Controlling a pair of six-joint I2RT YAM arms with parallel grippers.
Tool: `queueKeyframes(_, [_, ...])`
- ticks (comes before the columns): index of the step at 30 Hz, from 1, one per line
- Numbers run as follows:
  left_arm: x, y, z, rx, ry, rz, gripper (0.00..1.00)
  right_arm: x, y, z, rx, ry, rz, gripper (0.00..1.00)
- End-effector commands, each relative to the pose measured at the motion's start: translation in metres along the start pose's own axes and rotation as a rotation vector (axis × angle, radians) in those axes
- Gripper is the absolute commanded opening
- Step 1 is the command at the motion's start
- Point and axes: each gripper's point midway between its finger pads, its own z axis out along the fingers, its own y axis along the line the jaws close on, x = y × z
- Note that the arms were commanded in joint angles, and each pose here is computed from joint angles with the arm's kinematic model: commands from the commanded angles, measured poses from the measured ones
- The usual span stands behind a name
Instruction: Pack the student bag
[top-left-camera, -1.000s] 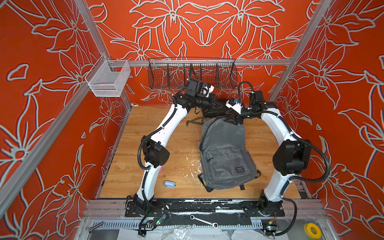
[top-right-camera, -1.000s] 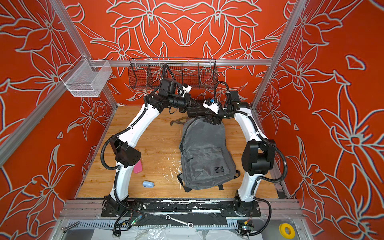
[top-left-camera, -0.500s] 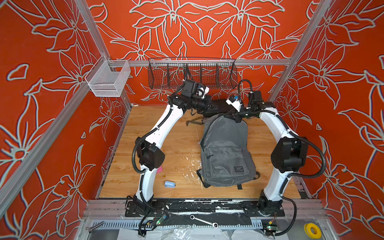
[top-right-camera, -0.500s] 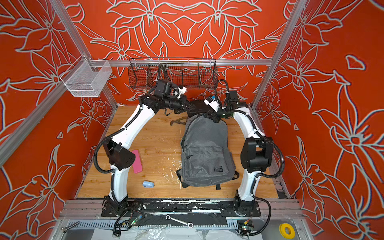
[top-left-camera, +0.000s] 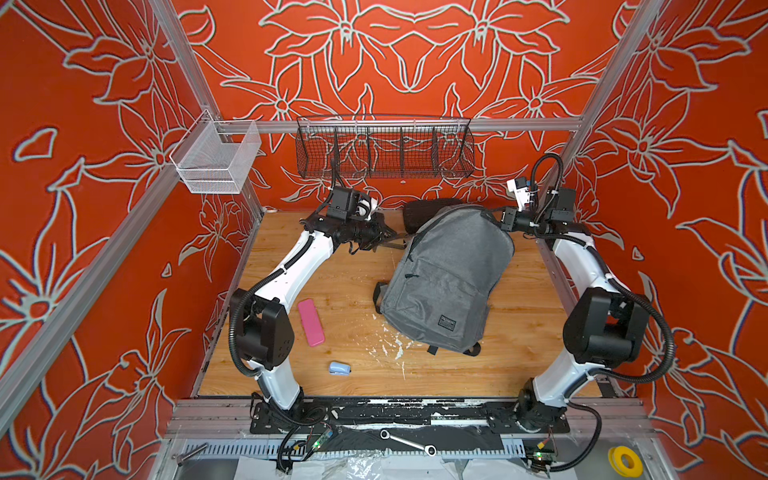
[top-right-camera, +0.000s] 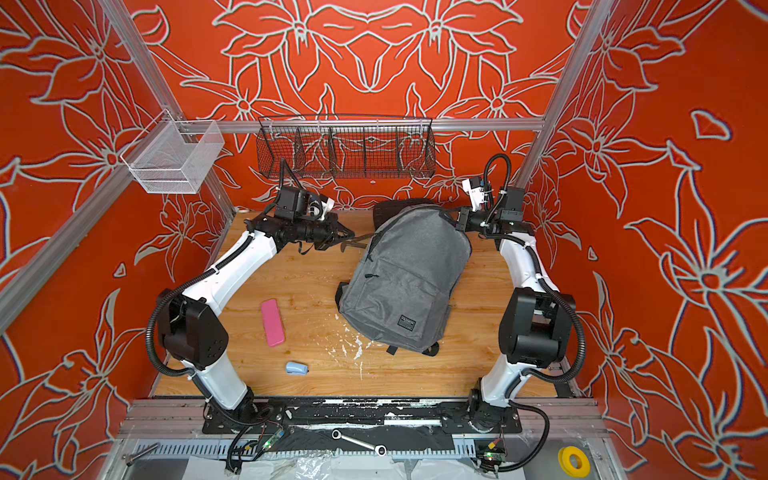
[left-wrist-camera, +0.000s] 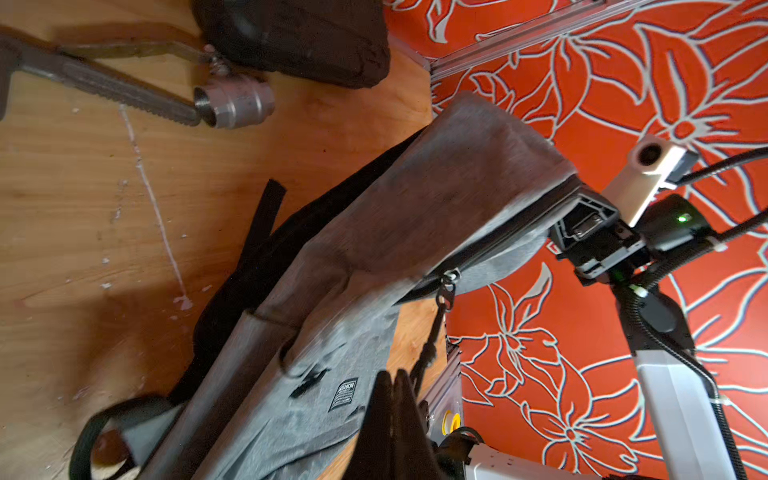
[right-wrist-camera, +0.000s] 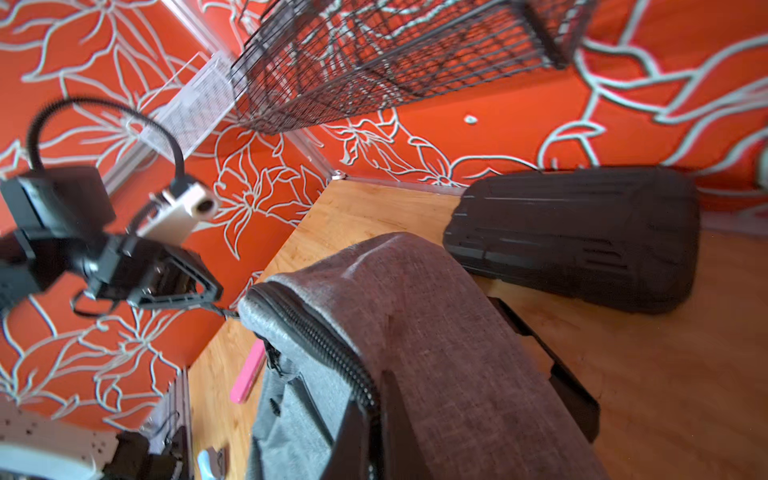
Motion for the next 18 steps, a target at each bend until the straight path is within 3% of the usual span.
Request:
queueKeyframes(1, [0.010, 0.026, -0.013, -0.079, 0.003, -0.012, 0.00, -0.042, -0.024, -0.023, 0.125, -0.137, 0.094, 0.00])
queueKeyframes(6, [0.036, 0.064, -0.006, -0.171, 0.073, -0.044, 0.00, -0.048, -0.033, -0.025, 0.147, -0.183, 0.219, 0.00])
queueKeyframes(11, [0.061, 0.092, -0.003, -0.221, 0.112, -0.078, 0.00, -0.045, -0.030, -0.026, 0.160, -0.178, 0.207, 0.00])
queueKeyframes(17, [0.048, 0.079, 0.000, -0.187, 0.072, -0.039, 0.00, -0.002, -0.004, 0.010, 0.110, 0.050, 0.148, 0.00])
queueKeyframes(18, [0.041, 0.071, 0.001, -0.178, 0.059, -0.018, 0.15, 0.009, -0.004, 0.018, 0.118, 0.086, 0.147, 0.00])
